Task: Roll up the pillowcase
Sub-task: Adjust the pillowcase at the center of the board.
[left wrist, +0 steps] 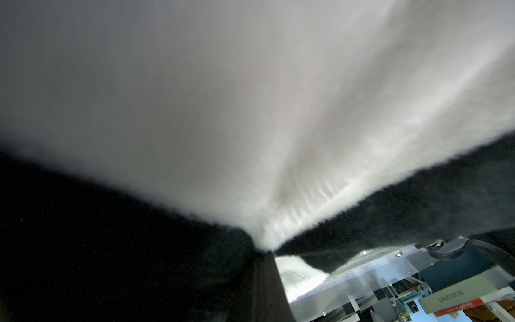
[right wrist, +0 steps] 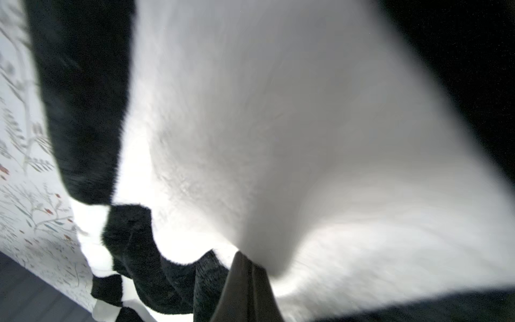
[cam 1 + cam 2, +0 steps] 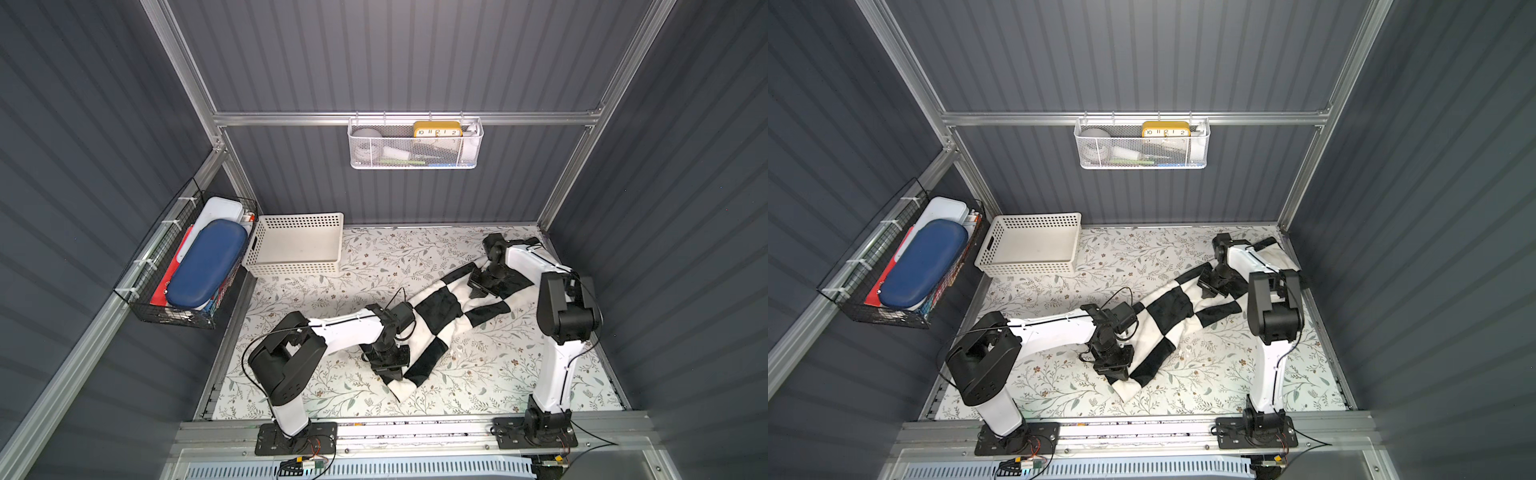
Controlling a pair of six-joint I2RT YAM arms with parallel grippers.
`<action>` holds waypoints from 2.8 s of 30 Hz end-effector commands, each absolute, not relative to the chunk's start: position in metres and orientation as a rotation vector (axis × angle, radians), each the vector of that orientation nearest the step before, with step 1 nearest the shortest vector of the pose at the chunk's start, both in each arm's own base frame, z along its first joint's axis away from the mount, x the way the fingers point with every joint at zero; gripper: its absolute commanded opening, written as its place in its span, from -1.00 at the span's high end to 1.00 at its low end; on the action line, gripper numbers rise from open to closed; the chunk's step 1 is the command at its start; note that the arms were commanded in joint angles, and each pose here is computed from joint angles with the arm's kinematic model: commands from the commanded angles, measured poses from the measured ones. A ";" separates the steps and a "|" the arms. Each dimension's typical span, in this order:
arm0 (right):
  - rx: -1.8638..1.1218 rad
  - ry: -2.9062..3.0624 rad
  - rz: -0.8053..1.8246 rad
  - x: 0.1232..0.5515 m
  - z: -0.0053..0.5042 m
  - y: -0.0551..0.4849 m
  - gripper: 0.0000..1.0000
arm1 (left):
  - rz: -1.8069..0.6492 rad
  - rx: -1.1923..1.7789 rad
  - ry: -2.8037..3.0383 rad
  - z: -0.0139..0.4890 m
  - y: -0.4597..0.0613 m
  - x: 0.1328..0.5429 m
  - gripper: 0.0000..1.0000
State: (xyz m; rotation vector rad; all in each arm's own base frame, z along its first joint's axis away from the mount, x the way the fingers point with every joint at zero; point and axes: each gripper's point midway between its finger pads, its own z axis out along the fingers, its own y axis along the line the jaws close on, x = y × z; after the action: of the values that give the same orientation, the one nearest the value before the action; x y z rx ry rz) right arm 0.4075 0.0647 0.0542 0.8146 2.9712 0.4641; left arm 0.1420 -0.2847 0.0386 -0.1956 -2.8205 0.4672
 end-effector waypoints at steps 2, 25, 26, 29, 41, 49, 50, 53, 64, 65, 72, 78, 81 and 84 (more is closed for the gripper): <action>1.023 2.807 0.303 0.415 0.081 -0.008 1.00 | 0.442 -0.216 -2.916 0.064 -0.297 0.171 1.00; 1.167 2.745 0.160 0.517 -0.006 -0.062 1.00 | 0.396 -0.365 -2.930 0.001 -0.294 0.238 1.00; 1.156 2.751 0.184 0.524 -0.008 -0.056 1.00 | 0.421 -0.363 -2.914 -0.001 -0.294 0.233 1.00; 1.089 2.760 0.267 0.549 -0.010 -0.033 1.00 | 0.454 -0.389 -2.902 -0.001 -0.298 0.232 1.00; 0.939 2.764 0.241 0.565 0.016 -0.013 1.00 | 0.821 -0.730 -2.615 0.033 -0.387 0.173 1.00; 0.930 2.660 0.210 0.519 0.098 -0.044 0.52 | 0.862 -0.835 -2.626 0.050 -0.405 0.178 1.00; 0.935 2.684 0.219 0.503 0.103 -0.040 0.50 | 0.870 -0.847 -2.631 0.054 -0.408 0.180 1.00; 0.927 2.748 0.279 0.455 0.101 -0.016 0.32 | 0.835 -0.882 -2.709 0.065 -0.412 0.197 1.00; 0.970 2.789 0.392 0.345 0.070 0.032 1.00 | 0.811 -0.673 -3.093 0.099 -0.359 0.339 0.71; 0.985 2.784 0.378 0.355 0.070 0.030 1.00 | 0.835 -0.691 -3.089 0.096 -0.364 0.351 0.87; 1.068 2.720 0.150 0.460 0.076 -0.011 1.00 | 0.767 -0.684 -3.077 0.064 -0.363 0.361 1.00; 1.067 2.646 0.206 0.543 0.067 -0.021 1.00 | 0.784 -0.661 -2.979 0.041 -0.343 0.320 1.00; 1.092 2.695 0.240 0.561 0.037 -0.012 1.00 | 0.775 -0.629 -2.913 0.019 -0.336 0.303 1.00; 1.091 2.749 0.257 0.567 0.006 0.001 1.00 | 0.796 -0.632 -2.884 0.011 -0.342 0.303 1.00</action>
State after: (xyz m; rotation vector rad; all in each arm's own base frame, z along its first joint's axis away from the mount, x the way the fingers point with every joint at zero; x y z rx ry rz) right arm 0.5937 -0.0179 0.0458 1.0336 2.5884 0.2760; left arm 0.3082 -0.3401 0.0209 -0.6052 -2.9215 0.7773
